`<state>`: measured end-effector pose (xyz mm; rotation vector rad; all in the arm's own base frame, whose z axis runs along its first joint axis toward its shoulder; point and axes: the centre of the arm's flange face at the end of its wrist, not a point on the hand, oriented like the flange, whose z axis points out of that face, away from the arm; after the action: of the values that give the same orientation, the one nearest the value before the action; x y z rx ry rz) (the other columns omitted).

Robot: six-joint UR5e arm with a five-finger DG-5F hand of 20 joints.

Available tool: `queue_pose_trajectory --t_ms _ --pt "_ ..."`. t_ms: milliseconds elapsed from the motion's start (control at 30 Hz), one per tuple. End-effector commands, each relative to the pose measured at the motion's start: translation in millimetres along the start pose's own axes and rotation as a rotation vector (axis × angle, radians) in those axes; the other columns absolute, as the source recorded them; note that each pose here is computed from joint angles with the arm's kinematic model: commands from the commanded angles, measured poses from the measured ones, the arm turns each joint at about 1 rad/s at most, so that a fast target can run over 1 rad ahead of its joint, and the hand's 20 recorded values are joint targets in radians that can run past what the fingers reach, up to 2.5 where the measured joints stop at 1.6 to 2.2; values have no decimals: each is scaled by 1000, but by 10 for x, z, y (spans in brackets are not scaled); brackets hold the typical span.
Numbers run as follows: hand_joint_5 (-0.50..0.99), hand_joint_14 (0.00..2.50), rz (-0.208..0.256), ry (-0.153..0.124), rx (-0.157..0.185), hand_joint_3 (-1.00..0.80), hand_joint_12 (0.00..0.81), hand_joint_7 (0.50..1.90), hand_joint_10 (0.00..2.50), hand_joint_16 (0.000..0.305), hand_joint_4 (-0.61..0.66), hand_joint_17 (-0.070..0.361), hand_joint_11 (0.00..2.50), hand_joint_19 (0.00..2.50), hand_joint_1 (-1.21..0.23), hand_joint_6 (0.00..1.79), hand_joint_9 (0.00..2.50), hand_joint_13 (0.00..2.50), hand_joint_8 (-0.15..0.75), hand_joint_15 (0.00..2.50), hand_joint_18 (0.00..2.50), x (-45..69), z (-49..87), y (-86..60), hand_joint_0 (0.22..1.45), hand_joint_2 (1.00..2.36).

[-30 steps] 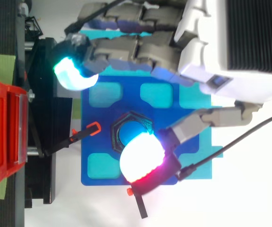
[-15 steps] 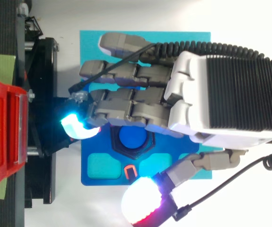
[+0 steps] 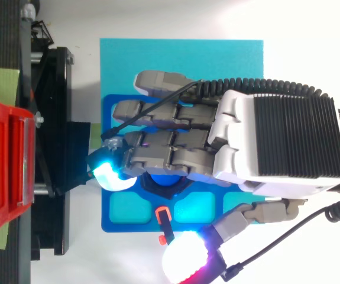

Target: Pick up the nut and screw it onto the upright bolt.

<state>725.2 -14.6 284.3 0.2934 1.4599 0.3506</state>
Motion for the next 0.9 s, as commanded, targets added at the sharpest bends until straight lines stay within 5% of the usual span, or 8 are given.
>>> queue_pose_trajectory --t_ms 0,867 --pt "-129 0 1 6 -4 -500 381 773 0 49 184 111 0 69 -350 503 657 319 282 0 28 13 -7 2 419 1000" --pt "-120 0 -5 10 21 -500 366 787 0 41 190 93 0 0 -330 503 752 442 292 0 72 -52 -27 -162 424 1000"
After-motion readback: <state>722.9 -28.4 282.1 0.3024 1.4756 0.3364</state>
